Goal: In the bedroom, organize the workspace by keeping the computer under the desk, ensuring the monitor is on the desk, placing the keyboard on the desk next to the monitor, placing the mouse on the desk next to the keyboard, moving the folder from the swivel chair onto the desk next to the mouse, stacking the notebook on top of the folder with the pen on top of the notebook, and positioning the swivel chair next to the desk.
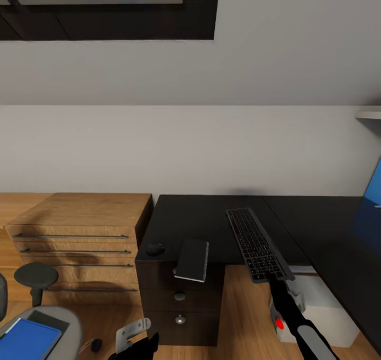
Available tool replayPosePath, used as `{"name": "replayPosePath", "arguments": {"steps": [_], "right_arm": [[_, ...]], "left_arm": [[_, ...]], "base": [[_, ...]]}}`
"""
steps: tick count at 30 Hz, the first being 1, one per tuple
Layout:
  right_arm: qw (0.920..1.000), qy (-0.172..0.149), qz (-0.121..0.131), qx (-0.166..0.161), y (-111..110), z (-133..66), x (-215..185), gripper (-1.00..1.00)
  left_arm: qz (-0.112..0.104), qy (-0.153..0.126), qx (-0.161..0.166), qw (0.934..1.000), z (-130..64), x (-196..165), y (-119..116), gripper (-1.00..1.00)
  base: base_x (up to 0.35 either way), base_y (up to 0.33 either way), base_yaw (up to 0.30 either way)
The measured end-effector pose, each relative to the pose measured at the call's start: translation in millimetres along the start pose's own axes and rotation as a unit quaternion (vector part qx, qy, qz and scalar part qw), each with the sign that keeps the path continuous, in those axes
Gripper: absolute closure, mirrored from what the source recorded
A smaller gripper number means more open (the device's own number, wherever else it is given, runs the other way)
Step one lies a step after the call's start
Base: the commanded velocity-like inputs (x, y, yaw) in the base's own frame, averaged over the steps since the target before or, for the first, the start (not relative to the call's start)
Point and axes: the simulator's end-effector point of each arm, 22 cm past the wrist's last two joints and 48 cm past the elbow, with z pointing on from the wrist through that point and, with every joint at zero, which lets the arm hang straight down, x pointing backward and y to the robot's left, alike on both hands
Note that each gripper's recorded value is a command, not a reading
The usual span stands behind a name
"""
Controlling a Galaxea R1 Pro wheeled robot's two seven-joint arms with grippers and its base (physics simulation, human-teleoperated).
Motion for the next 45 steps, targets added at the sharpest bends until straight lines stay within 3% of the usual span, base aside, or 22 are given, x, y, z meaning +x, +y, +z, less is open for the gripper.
{"name": "replayPosePath", "arguments": {"steps": [6, 10, 16, 21, 27, 32, 40, 44, 45], "right_arm": [[1.0000, -0.001, -0.001, -0.008, 17.2, 0.0, -4.6, 1.00], [0.9983, -0.012, -0.008, -0.057, 71.7, 6.2, -16.8, 1.00], [0.9977, -0.015, -0.011, -0.065, 95.6, 6.3, -22.9, 1.00], [0.9960, -0.020, -0.016, -0.085, 132.5, 4.0, -30.8, 1.00], [0.9968, -0.024, -0.021, -0.073, 146.6, -8.3, -35.5, 1.00], [0.9969, -0.023, -0.024, -0.072, 154.1, -17.0, -35.9, 1.00], [0.9951, 0.011, -0.041, -0.089, 172.5, -39.0, -21.4, 1.00], [0.9948, 0.023, -0.040, -0.091, 179.0, -41.9, -17.9, 1.00], [0.9946, 0.027, -0.039, -0.092, 180.7, -42.9, -16.5, 1.00]], "left_arm": [[0.000, 0.002, -0.002, 1.0000, -6.4, -5.3, -2.5, -1.00], [0.004, 0.020, -0.013, 0.9997, -4.8, 6.5, 2.9, -1.00], [0.005, 0.023, -0.015, 0.9996, -10.6, 2.8, 1.1, -1.00], [0.005, 0.028, -0.018, 0.9994, -15.1, 1.5, 0.4, -1.00], [0.007, 0.035, -0.023, 0.9991, -19.9, 1.3, 2.1, -1.00], [0.016, 0.069, -0.046, 0.9964, -16.5, 27.9, 19.8, -1.00], [0.023, 0.099, -0.070, 0.9924, -19.6, 49.7, 36.1, -1.00], [0.010, 0.080, -0.080, 0.9936, -19.7, 45.9, 42.2, -1.00], [0.001, 0.063, -0.083, 0.9946, -19.2, 40.3, 43.7, -1.00]], "base": [[0.000, 0.000, 0.000], [0.000, 0.000, 0.000], [0.000, 0.000, 0.000], [0.000, 0.000, 0.000], [0.000, 0.000, 0.000], [0.000, 0.000, 0.000], [0.000, 0.000, 0.000], [0.000, 0.000, 0.000], [0.000, 0.000, 0.000]]}}
